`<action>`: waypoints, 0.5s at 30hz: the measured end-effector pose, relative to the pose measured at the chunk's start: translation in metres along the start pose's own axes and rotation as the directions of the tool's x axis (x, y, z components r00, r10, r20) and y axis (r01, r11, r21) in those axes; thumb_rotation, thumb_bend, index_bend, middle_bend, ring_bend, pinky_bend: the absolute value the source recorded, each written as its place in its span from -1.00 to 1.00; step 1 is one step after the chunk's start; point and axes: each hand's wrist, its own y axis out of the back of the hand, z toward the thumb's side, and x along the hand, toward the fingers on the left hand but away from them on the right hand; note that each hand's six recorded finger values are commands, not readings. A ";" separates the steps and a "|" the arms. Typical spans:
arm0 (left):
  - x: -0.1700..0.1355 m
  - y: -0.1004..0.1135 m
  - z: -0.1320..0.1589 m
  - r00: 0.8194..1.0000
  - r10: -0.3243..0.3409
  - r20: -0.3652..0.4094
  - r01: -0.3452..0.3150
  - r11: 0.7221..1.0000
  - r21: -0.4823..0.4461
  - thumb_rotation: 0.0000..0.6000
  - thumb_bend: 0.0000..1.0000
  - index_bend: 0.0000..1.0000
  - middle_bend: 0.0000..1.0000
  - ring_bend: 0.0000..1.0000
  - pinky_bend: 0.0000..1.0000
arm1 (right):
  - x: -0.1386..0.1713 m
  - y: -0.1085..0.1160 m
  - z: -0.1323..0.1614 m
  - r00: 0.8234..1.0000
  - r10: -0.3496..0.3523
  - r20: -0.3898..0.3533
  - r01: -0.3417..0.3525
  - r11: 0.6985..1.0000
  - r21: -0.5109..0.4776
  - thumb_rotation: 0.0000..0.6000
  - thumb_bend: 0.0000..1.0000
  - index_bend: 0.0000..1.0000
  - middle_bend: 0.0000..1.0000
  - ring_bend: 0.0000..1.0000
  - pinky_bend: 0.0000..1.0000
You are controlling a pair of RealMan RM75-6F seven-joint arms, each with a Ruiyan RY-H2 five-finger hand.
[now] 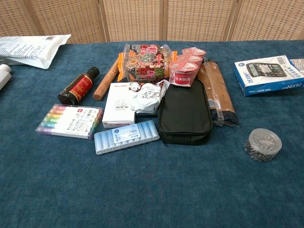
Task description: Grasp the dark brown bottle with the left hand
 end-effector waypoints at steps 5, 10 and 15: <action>0.002 -0.003 0.000 1.000 -0.007 0.004 0.007 1.000 0.002 1.00 0.32 -1.00 -1.00 -1.00 -1.00 | -0.002 -0.004 0.002 1.000 0.011 -0.006 -0.011 1.000 -0.006 1.00 -0.99 -1.00 -0.87 -1.00 -1.00; 0.002 -0.002 -0.001 1.000 -0.003 0.009 0.003 1.000 0.020 1.00 0.32 -1.00 -1.00 -1.00 -1.00 | 0.002 -0.002 0.001 1.000 0.003 -0.006 -0.004 1.000 -0.010 1.00 -0.99 -1.00 -0.87 -1.00 -1.00; 0.012 -0.001 -0.003 1.000 -0.002 0.020 0.000 0.996 0.091 1.00 0.32 -1.00 -1.00 -1.00 -1.00 | 0.006 0.002 -0.004 1.000 -0.011 0.011 0.011 1.000 -0.011 1.00 -0.99 -1.00 -0.88 -1.00 -1.00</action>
